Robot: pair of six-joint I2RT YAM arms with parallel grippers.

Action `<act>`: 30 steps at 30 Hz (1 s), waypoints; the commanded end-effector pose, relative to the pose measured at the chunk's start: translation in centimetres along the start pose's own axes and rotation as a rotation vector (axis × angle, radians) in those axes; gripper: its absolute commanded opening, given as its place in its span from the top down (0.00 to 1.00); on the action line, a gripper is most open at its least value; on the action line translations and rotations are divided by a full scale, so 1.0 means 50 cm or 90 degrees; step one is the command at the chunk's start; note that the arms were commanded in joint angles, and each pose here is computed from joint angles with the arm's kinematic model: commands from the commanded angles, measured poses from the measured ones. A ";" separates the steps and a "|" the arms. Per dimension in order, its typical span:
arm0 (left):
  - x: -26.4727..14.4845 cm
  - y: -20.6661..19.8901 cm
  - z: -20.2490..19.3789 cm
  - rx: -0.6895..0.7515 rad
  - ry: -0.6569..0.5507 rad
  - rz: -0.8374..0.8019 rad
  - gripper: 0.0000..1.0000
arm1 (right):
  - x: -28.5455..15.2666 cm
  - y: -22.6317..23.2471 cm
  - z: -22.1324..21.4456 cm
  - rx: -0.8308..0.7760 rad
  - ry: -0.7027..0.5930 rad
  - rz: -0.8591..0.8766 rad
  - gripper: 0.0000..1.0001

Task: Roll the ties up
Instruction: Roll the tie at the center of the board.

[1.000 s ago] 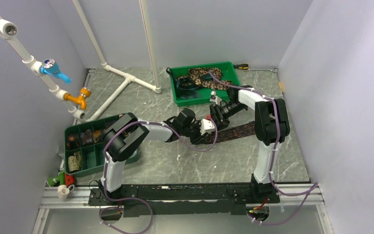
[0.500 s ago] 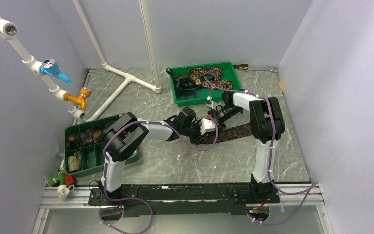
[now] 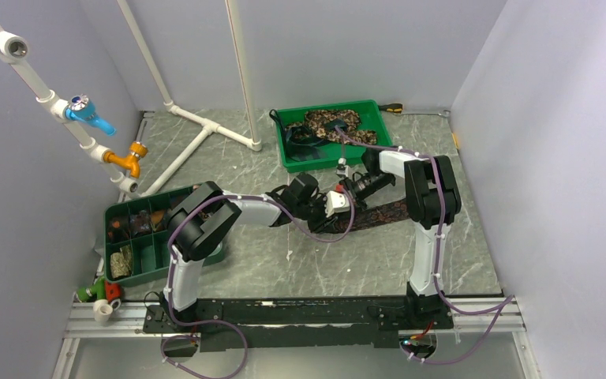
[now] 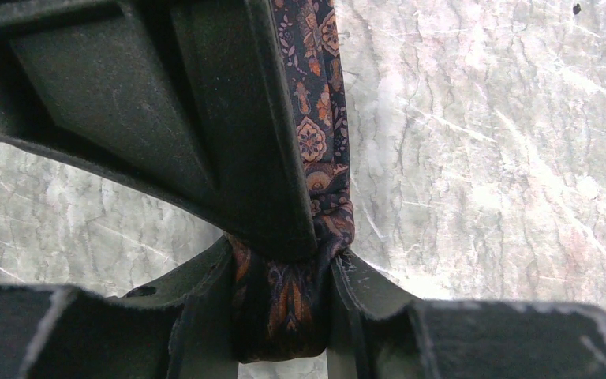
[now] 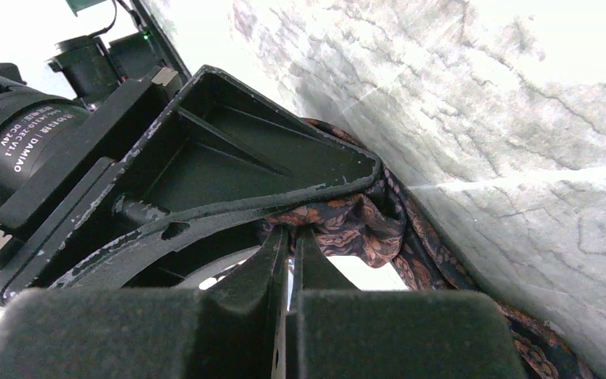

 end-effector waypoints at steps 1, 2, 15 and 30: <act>-0.016 -0.050 -0.149 -0.110 0.196 -0.045 0.62 | -0.003 -0.082 0.000 -0.037 0.000 -0.169 1.00; -0.019 -0.052 -0.149 -0.109 0.189 -0.047 0.57 | -0.003 -0.088 -0.002 -0.034 0.001 -0.180 1.00; -0.013 -0.029 -0.054 -0.009 0.002 -0.052 0.33 | -0.004 -0.121 0.004 -0.038 -0.001 -0.275 1.00; 0.056 0.022 -0.018 0.105 -0.059 -0.015 0.31 | 0.001 -0.137 0.016 -0.022 0.015 -0.298 1.00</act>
Point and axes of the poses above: each gripper's point midway between its finger pads, its own x axis out along the fingers, its own y axis along the line the jaws close on, z = x × y, the point moved 10 cm from there along -x, back along the fingers
